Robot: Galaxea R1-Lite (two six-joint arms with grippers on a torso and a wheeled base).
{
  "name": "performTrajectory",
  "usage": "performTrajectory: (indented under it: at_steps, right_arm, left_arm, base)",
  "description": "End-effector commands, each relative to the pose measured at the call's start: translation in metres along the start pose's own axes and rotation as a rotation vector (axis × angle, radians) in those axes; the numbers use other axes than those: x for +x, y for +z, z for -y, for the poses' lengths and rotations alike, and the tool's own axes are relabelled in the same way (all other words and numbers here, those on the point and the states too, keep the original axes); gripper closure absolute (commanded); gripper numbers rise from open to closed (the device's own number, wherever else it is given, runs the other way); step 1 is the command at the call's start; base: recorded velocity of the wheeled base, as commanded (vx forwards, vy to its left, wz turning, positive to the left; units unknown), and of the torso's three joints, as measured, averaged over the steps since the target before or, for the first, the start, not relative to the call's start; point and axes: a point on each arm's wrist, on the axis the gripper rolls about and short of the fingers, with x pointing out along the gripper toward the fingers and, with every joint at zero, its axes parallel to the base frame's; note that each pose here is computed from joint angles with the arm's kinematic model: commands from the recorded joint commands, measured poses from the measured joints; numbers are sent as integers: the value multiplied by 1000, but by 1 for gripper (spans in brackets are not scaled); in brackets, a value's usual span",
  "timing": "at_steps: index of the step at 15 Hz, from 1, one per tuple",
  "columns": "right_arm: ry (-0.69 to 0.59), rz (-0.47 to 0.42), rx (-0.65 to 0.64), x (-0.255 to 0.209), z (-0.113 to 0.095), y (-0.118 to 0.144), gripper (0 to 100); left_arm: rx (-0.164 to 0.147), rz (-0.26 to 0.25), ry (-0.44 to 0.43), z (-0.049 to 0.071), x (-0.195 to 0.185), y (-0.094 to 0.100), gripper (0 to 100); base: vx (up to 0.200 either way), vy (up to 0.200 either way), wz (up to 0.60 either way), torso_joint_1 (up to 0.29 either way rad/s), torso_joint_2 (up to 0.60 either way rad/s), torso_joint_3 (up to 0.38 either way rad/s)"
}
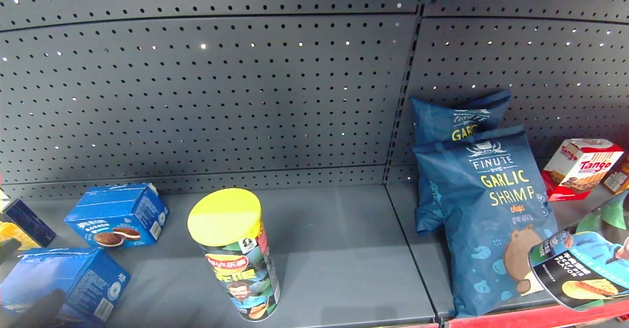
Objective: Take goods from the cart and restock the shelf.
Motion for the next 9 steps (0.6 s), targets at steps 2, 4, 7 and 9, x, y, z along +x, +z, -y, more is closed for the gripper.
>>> performTrajectory:
  at_steps: [2,4,7,9]
  right_arm:
    - [-1,4,-1,-1,0,0,100]
    - [-1,4,-1,-1,0,0,100]
    - [-4,7,-2,-2,0,0,100]
    - [-24,14,-3,-2,1,1,100]
  left_arm:
    - [13,55,117,19,-30,-13,0]
    - [2,46,141,28,-45,-25,0]
    - [7,48,213,37,-60,-37,0]
    - [26,51,305,40,-60,-42,0]
  base:
    - [0,0,0,0,0,0]
    - [0,0,0,0,0,0]
    - [0,0,0,0,0,0]
    - [0,0,0,0,0,0]
